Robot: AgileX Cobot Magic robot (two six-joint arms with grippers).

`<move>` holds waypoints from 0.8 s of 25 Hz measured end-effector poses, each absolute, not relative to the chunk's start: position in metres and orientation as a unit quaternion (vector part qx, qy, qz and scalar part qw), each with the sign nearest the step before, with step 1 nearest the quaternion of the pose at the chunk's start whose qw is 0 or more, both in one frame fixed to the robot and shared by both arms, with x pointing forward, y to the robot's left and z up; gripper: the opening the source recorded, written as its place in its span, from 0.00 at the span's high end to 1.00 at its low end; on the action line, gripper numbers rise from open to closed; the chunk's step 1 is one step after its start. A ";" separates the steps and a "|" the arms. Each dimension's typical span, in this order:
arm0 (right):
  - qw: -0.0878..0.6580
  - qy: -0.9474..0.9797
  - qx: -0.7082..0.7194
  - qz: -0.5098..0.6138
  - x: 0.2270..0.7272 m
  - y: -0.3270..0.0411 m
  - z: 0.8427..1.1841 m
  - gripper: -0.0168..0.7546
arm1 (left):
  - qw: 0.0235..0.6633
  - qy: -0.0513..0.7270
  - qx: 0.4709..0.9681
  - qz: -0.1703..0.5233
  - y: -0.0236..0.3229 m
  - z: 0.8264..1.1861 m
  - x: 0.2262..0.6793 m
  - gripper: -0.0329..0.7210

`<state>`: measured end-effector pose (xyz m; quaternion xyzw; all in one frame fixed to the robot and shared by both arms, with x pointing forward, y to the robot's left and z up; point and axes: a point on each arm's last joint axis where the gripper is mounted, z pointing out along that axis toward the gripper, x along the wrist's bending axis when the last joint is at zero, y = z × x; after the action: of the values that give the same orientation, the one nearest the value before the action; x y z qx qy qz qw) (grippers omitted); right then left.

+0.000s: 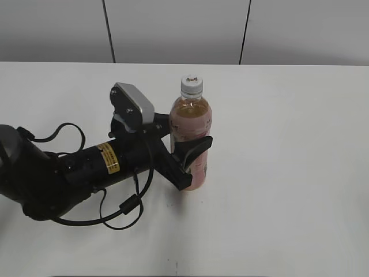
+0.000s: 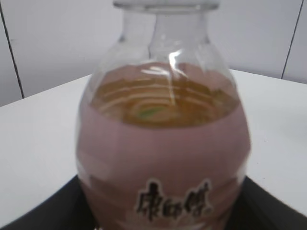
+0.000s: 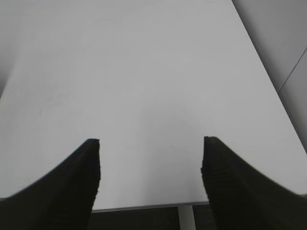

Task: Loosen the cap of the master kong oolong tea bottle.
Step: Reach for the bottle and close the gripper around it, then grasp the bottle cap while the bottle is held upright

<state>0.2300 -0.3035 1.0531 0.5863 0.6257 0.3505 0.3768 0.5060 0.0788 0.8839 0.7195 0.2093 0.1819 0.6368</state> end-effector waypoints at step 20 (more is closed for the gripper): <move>0.379 0.624 0.585 0.353 0.230 -0.304 1.055 0.33 | 0.637 0.209 0.720 0.182 0.079 0.884 0.506 0.40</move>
<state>0.2298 -0.3035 1.0548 0.5849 0.6242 0.3529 0.3791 0.5059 0.0787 0.8840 0.7195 0.2085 0.1816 0.6370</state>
